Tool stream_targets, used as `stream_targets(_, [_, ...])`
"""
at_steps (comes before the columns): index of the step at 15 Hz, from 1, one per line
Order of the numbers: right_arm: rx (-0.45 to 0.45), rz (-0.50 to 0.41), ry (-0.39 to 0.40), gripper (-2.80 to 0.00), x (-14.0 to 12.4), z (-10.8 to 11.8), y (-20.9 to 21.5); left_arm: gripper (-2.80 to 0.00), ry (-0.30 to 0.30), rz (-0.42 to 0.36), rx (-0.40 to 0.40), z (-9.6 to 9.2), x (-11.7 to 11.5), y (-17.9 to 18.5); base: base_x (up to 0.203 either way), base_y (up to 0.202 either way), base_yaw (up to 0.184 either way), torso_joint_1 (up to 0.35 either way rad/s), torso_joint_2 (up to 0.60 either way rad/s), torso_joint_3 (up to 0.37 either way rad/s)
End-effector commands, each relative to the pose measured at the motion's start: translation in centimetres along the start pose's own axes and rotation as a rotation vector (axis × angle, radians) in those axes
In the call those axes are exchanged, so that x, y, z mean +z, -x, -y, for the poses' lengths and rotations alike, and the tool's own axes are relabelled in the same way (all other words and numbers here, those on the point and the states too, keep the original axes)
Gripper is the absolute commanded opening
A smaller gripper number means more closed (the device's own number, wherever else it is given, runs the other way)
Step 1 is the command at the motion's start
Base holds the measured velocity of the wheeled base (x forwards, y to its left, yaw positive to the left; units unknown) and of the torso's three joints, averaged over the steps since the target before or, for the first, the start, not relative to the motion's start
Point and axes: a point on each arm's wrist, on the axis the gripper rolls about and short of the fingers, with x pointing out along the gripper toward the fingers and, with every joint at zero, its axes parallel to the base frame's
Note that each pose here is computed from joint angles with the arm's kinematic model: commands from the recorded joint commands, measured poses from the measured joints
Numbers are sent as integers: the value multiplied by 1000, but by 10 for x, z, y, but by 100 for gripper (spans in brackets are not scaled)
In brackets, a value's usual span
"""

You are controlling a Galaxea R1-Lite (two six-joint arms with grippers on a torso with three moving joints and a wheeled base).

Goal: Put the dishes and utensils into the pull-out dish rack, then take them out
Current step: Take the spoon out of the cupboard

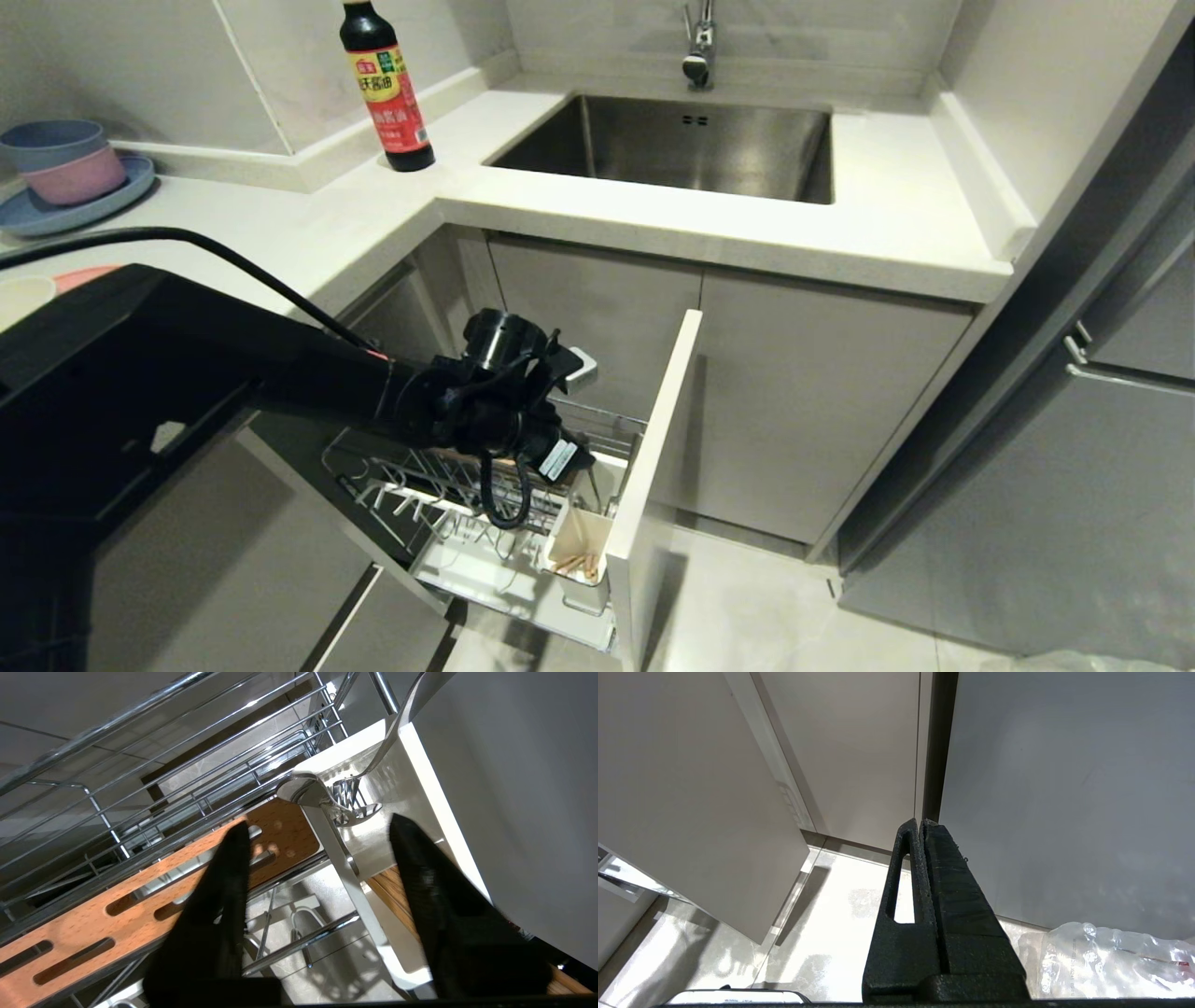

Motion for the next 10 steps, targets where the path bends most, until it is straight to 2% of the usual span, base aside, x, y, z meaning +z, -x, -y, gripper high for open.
stream_targets(1, [0,-1,0,-280,0,0,0,0,-10,-3,-6,2,-2,-11,0,0,0,0,0,0])
stream_targets(5, [1,-2,0,-280,0,0,0,0,-30,58,10,6,-2,-35,0,0,0,0,0,0])
stream_targets(10, [1,0,0,-280,0,0,0,0,-27,27,29,6,-6,-45,0,0,0,0,0,0])
